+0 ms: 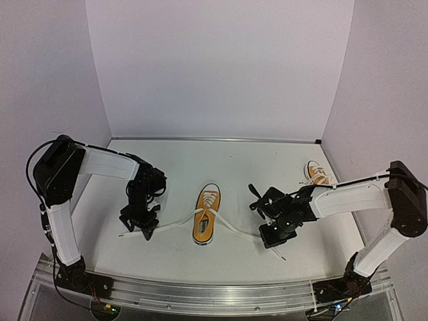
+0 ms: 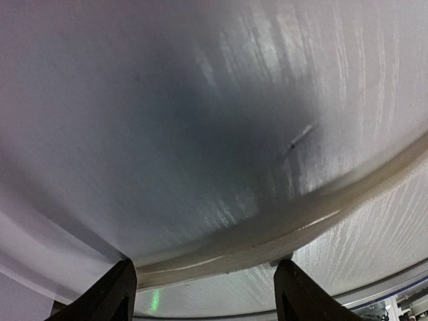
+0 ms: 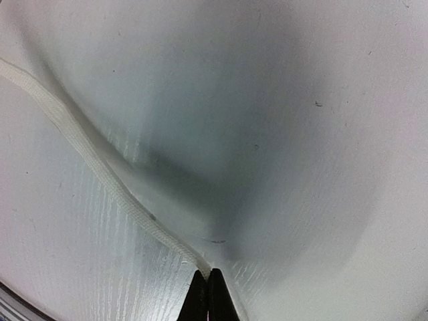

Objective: Tie the shoes

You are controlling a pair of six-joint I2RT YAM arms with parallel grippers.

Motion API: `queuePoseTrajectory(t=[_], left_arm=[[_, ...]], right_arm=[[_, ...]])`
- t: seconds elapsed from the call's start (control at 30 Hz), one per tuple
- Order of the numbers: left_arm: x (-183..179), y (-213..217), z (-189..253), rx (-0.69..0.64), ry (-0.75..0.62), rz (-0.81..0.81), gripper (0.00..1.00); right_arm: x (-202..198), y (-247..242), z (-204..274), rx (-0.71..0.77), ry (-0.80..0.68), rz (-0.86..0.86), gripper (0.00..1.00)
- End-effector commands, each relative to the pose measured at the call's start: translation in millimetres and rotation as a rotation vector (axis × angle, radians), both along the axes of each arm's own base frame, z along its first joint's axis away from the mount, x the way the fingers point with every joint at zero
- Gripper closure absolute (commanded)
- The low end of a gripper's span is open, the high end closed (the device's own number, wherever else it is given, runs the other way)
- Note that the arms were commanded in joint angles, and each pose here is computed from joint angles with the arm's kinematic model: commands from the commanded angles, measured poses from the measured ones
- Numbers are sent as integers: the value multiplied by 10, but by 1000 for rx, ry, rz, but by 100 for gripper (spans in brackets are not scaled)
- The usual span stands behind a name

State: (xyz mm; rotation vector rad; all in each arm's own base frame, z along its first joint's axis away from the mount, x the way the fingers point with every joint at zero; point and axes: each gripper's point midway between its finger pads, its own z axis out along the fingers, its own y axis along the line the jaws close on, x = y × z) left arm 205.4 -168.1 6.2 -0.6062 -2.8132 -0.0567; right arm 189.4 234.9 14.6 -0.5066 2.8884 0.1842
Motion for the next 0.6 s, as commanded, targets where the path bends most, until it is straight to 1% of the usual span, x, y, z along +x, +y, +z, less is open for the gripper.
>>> queuePoseTrajectory(t=[0.0,0.03,0.17,0.23,0.27,0.33,0.4,0.57], left_arm=[[-51,-124,-84,-54,49,-2,41],[-72,-147,-97,-61,58,-7,46],[-123,-209,-78,-61,55,-42,83],[-100,-277,16,-82,22,-59,96],[-61,-327,82,-101,-3,-62,99],[71,-438,266,-154,-77,-57,100],[278,-579,506,-221,-187,-45,100],[706,-902,1399,-456,-496,-20,100]], right_arm=[[26,-60,67,3,-25,-15,100],[28,-65,72,4,-28,-17,100],[61,-63,119,14,-42,-29,100],[100,-35,166,27,-56,-35,100],[131,-11,199,35,-66,-39,100],[215,61,301,59,-98,-44,100],[327,124,439,81,-146,-55,100],[738,233,1098,164,-332,-108,100]])
